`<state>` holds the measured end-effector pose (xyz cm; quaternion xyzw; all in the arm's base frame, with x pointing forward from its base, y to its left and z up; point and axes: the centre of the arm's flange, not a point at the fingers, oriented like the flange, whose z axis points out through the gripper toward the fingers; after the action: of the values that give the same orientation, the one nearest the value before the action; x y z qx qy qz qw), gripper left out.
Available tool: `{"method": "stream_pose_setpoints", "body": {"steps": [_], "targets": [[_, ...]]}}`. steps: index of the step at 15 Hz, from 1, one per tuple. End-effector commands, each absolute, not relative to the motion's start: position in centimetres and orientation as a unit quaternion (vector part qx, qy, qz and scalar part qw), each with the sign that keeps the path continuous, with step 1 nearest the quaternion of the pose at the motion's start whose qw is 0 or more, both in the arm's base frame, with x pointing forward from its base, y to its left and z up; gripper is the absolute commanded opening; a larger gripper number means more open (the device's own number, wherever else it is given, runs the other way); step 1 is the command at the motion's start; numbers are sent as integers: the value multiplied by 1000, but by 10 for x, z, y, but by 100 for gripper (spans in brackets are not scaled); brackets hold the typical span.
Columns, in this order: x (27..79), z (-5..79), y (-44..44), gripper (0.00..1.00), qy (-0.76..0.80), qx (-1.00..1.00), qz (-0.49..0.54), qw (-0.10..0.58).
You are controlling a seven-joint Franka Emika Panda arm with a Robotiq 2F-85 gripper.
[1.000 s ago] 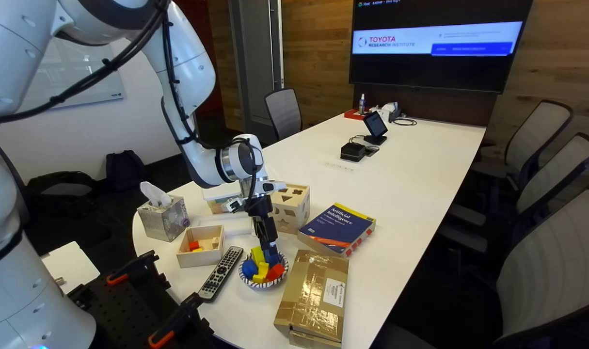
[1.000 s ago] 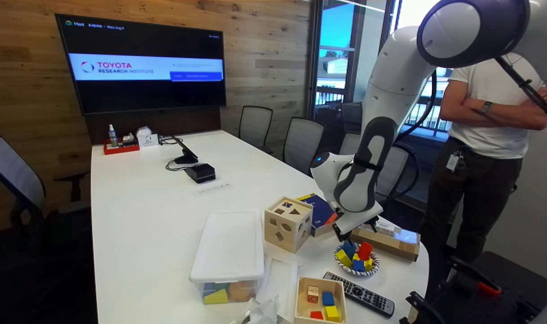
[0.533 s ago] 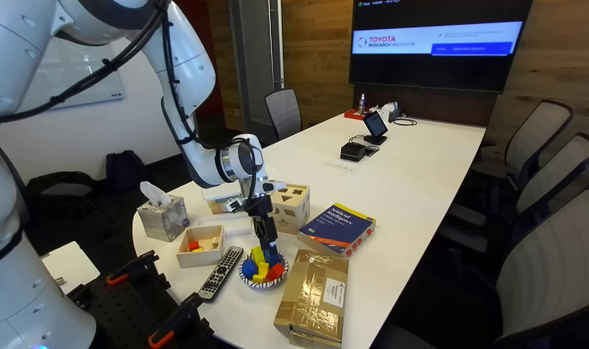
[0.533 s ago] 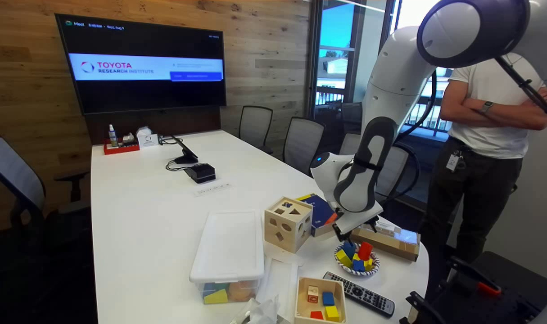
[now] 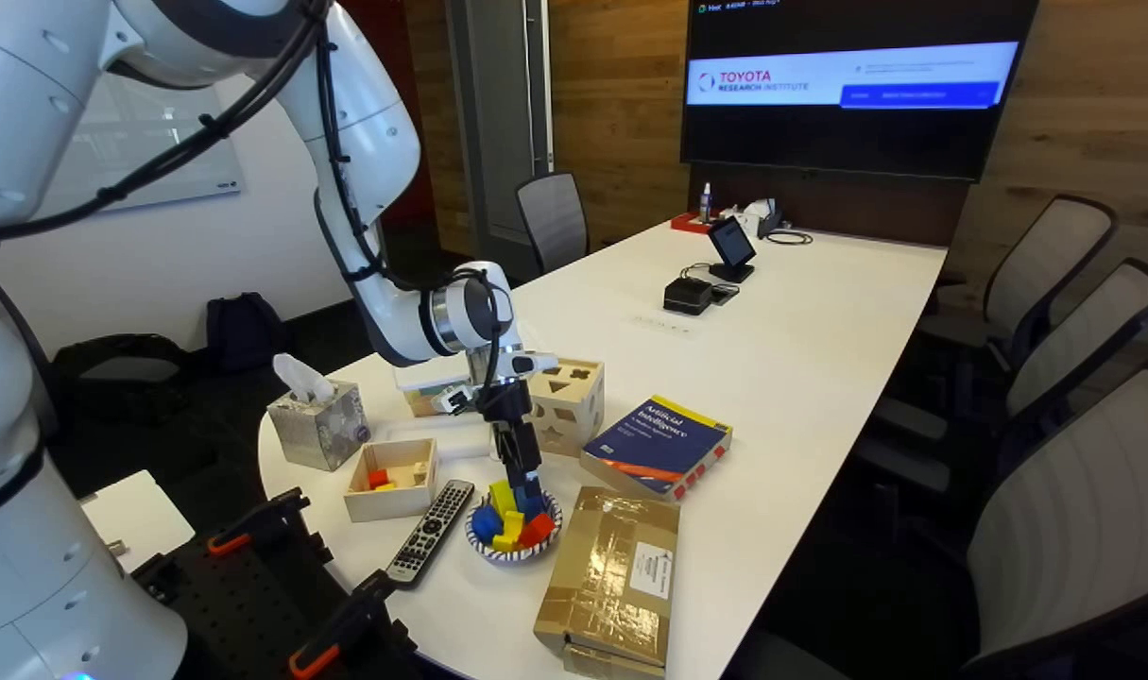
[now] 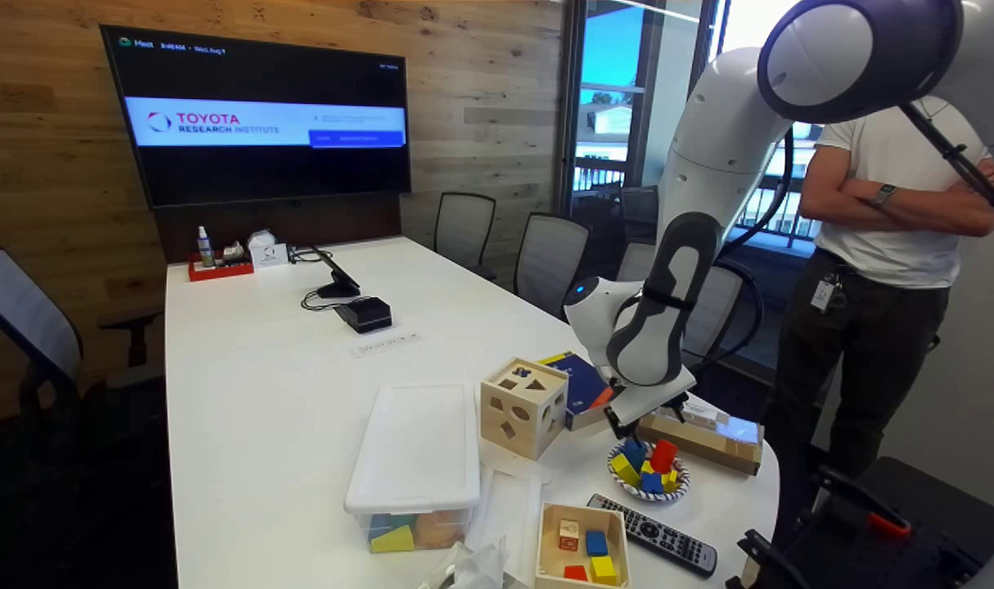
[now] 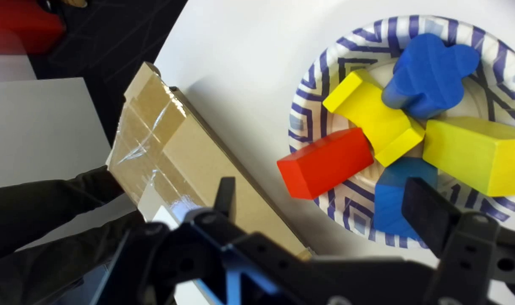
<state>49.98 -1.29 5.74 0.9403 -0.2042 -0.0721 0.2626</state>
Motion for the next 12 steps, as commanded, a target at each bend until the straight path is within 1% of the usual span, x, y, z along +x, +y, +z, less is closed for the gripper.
{"method": "stream_pose_setpoints", "body": {"steps": [1, 12], "targets": [[500, 57, -13, 100, -204, 940, -72, 263], [501, 52, -14, 100, -204, 940, -75, 263]]}}
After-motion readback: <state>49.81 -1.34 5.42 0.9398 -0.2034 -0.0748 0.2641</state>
